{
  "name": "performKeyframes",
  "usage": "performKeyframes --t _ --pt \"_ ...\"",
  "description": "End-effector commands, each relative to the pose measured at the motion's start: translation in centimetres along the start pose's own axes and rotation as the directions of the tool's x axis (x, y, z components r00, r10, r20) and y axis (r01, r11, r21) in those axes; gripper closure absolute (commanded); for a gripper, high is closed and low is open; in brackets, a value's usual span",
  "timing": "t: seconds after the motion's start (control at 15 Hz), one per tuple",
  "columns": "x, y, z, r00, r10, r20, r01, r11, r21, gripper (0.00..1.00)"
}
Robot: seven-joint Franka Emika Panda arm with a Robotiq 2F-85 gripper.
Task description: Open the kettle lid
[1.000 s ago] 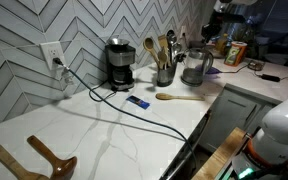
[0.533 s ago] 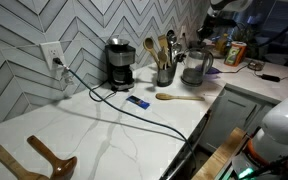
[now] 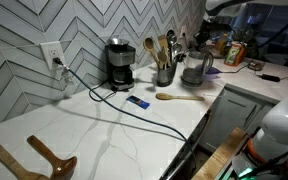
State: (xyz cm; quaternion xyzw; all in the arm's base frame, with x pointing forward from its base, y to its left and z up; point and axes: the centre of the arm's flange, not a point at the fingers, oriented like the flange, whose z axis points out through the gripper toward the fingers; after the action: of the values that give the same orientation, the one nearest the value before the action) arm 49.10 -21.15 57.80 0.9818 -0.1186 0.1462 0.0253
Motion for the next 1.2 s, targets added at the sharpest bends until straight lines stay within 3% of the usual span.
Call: performKeyframes --t 0.0,0.67,1.13 --pt "-0.3 0.1 1.1 1.0 0.015 0.014 -0.015 1.0 -0.001 1.0" --pt "-0.9 0.3 3.2 0.994 0.03 0.103 -0.03 1.0 -0.002 1.0" --pt "-2.5 3.5 -1.3 0.99 0.081 0.115 -0.081 0.997 -0.009 1.0"
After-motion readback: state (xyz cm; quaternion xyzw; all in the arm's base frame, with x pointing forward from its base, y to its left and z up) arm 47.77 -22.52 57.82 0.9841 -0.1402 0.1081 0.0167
